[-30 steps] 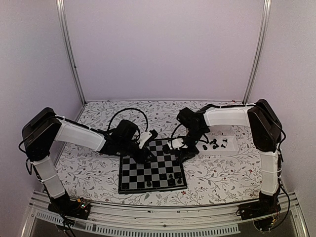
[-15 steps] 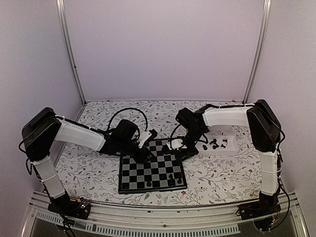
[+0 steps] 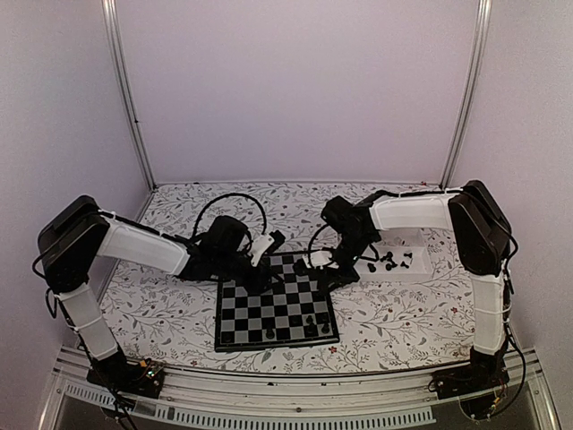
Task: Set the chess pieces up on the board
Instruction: Pick up the chess piece from the chessboard, then place the chess piece on the chessboard.
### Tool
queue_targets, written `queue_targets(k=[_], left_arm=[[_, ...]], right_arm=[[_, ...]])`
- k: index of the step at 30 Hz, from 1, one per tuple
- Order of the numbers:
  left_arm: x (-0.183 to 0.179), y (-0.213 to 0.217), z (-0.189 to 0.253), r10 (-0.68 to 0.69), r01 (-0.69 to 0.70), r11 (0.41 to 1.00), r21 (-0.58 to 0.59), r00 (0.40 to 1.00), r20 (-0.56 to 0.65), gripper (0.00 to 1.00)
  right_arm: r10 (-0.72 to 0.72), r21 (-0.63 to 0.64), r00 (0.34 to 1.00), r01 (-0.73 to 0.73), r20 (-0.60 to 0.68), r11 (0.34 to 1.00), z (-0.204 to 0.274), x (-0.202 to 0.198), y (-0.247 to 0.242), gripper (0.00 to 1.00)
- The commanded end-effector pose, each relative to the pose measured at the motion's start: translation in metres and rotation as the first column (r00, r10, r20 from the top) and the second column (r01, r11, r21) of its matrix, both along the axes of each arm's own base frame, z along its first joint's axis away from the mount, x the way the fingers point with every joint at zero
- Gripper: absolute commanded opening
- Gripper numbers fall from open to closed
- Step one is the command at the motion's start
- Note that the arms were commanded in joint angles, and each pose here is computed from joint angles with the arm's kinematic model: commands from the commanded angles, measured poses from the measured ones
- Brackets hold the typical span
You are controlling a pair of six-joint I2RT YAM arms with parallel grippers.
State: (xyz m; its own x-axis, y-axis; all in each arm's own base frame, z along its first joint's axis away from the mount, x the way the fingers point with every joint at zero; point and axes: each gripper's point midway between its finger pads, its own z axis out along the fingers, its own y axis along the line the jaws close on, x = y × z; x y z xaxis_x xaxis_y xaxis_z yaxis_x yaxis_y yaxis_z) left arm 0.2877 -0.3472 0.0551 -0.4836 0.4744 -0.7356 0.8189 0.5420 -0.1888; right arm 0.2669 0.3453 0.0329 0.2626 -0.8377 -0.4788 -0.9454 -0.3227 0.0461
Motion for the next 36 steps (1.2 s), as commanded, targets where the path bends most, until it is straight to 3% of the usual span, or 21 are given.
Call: queue_targets(k=[1,6,12,24,36], left_arm=[[-0.004,-0.010,0.038,-0.027,0.040,0.991,-0.127,0.995,0.101,0.44],[-0.025,-0.022,0.066,-0.075,0.128,0.968,-0.215,0.969,0.235,0.42],[-0.035,-0.043,0.073,-0.120,0.190,0.963,-0.190,0.937,0.328,0.42],[-0.036,-0.075,0.062,-0.201,0.264,0.955,-0.136,0.912,0.358,0.44],[-0.036,-0.078,0.055,-0.219,0.273,0.955,-0.114,0.912,0.346,0.40]], right_arm=[[-0.115,0.112,0.977,0.136,-0.177,0.984,0.018,0.005,0.006,0.19],[-0.166,0.193,0.921,0.245,-0.351,0.950,0.036,0.007,0.013,0.19],[-0.163,0.222,0.873,0.291,-0.461,0.931,0.046,0.003,0.019,0.19],[-0.131,0.255,0.842,0.301,-0.523,0.919,0.061,0.000,0.024,0.20],[-0.134,0.246,0.839,0.302,-0.528,0.921,0.057,0.001,0.021,0.20]])
